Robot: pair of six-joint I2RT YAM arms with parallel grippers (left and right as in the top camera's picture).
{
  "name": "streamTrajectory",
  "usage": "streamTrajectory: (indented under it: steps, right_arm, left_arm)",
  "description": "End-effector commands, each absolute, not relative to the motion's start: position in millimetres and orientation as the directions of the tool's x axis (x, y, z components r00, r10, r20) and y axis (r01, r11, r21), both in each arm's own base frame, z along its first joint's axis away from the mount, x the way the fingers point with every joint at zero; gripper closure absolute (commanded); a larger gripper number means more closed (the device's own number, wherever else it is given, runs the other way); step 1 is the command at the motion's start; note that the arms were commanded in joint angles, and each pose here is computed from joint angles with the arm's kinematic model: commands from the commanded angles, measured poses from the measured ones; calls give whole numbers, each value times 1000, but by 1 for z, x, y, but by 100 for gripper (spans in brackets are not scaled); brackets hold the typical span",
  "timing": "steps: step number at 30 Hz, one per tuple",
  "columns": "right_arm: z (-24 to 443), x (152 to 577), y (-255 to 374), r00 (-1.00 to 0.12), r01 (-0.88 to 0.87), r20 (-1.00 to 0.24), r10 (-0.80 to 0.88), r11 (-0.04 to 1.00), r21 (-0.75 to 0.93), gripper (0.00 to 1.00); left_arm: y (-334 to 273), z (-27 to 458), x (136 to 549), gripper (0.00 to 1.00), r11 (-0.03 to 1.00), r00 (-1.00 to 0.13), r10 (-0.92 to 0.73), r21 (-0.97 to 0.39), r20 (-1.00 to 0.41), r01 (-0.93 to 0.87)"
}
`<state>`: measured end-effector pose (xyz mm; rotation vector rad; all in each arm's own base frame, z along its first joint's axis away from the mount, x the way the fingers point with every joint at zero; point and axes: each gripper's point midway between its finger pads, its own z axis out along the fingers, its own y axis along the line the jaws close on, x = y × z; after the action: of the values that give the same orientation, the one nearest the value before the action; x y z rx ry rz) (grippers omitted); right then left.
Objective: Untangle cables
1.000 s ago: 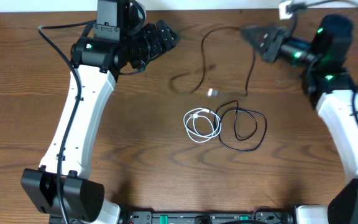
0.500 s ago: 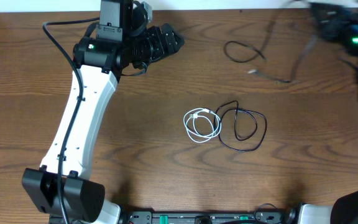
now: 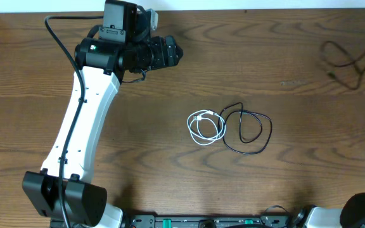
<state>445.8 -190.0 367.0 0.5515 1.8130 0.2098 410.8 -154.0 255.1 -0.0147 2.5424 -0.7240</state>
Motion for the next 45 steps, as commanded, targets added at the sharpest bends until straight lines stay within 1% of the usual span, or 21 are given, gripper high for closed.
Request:
streamTrajectory:
  steps: [1,3,5,11,16,17,18,19,20,23,27,30,33,36,38,40,41,45]
  right_arm:
    - [401,449,-221,-167,337,-918,359,896,290,99]
    - [402,458,-229,-179,346,-921,347,898,271,99]
    - [393,468,-240,-194,372,-915,354,890,265,99]
    - [324,498,-266,-288,420,-866,408,867,269,99]
    - [259,510,-289,-358,470,-806,471,837,280,99]
    - [247,511,-295,-368,483,-794,484,829,281,97]
    - [234,510,-302,-372,509,-781,502,814,280,73]
    - [225,509,-308,-372,533,-772,515,799,277,44]
    - [216,507,-314,-370,562,-763,530,782,270,2]
    - [199,496,-324,-388,615,-736,555,750,242,1]
    - [208,488,-312,-409,598,-713,570,757,262,1]
    - [229,489,-281,-437,490,-688,580,795,358,1]
    - [259,488,-256,-439,386,-694,570,817,427,1]
    - [283,484,-228,-443,294,-665,601,798,526,1]
    - [296,479,-205,-477,202,-643,600,786,584,3]
    - [302,471,-188,-511,155,-617,598,770,618,5]
    - [303,466,-180,-532,139,-608,590,769,624,9]
    - [295,449,-151,-621,135,-558,551,776,616,9]
  left_arm:
    - [-149,263,410,16,877,-860,-120,-459,-495,142]
    - [-149,262,410,16,877,-863,-119,-460,-491,140]
    - [-149,261,408,16,878,-866,-119,-459,-485,137]
    - [-147,254,399,16,882,-888,-114,-456,-445,115]
    - [-147,253,397,16,883,-893,-113,-456,-436,111]
    - [-147,253,397,16,883,-893,-114,-456,-436,110]
    - [-147,253,397,16,883,-893,-113,-456,-436,111]
    - [-148,253,397,16,883,-893,-111,-456,-436,113]
    - [-149,253,396,16,882,-893,-108,-456,-437,117]
    - [-156,253,394,16,881,-895,-93,-455,-437,131]
    - [-159,253,394,16,886,-890,-82,-442,-448,140]
    - [-163,254,395,15,884,-886,-77,-443,-457,151]
    - [-167,254,394,16,882,-888,-68,-443,-456,160]
    - [-173,254,390,16,880,-889,-47,-439,-456,179]
    - [-178,253,387,16,878,-887,-17,-431,-461,207]
    - [-187,252,381,16,874,-886,27,-419,-463,245]
    - [-191,250,377,16,872,-887,50,-414,-459,263]
    - [-216,237,357,21,857,-897,130,-408,-423,317]
